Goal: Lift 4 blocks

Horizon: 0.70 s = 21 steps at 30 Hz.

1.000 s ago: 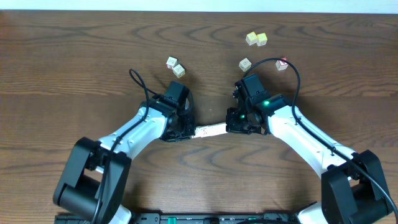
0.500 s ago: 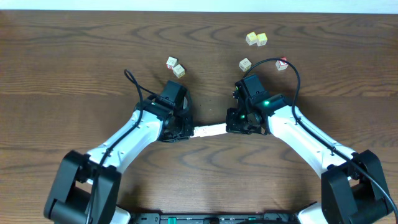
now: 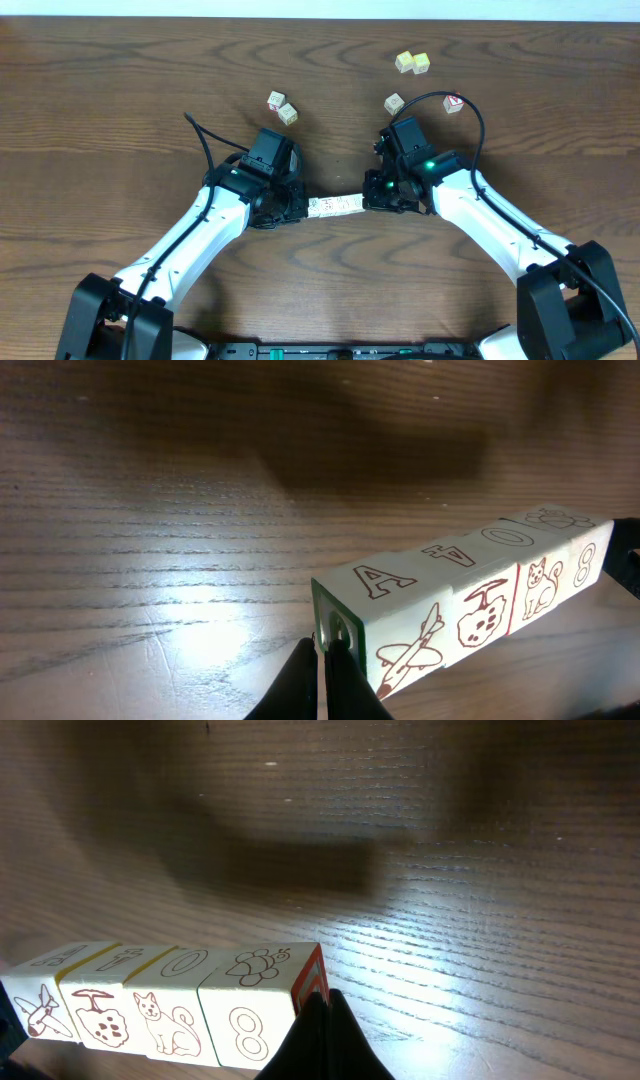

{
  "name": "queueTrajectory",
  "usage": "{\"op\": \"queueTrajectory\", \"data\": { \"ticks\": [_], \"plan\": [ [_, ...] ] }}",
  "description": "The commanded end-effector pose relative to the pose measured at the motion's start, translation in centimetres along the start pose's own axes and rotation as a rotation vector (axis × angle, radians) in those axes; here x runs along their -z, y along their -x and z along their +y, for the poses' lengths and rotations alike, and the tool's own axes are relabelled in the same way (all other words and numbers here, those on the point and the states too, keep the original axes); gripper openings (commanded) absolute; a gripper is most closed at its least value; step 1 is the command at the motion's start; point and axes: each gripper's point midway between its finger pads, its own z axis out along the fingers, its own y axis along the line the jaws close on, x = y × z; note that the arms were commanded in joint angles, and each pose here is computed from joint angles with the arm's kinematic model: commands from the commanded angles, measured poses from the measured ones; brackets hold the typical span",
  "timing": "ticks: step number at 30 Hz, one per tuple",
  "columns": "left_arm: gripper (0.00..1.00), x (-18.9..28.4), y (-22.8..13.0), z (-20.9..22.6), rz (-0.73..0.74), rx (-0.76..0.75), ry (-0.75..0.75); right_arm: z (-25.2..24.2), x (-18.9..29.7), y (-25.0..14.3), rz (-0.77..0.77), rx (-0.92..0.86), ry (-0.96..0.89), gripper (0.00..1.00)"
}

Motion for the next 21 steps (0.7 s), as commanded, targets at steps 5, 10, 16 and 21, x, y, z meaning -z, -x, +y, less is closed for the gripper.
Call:
{"op": "queueTrajectory", "data": {
  "ticks": [5, 10, 16, 21],
  "plan": [
    [0.07, 0.5, -1.3, -3.1, 0.058, -0.037, -0.149, 4.6, 2.6, -1.3, 0.032, 0.042, 0.200, 0.01],
    [0.07, 1.1, -1.2, -3.5, 0.043, -0.044, -0.162, 4.4, 2.6, -1.4, 0.036, 0.039, 0.193, 0.01],
    [0.07, 2.1, -1.0, -3.9, 0.014, -0.055, -0.180, 4.4, 2.6, -1.5, 0.039, 0.037, 0.191, 0.01],
    [0.07, 2.2, -1.0, -4.0, 0.011, -0.056, -0.182, 4.3, 2.6, -1.6, 0.044, 0.027, 0.189, 0.01]
  ]
}}
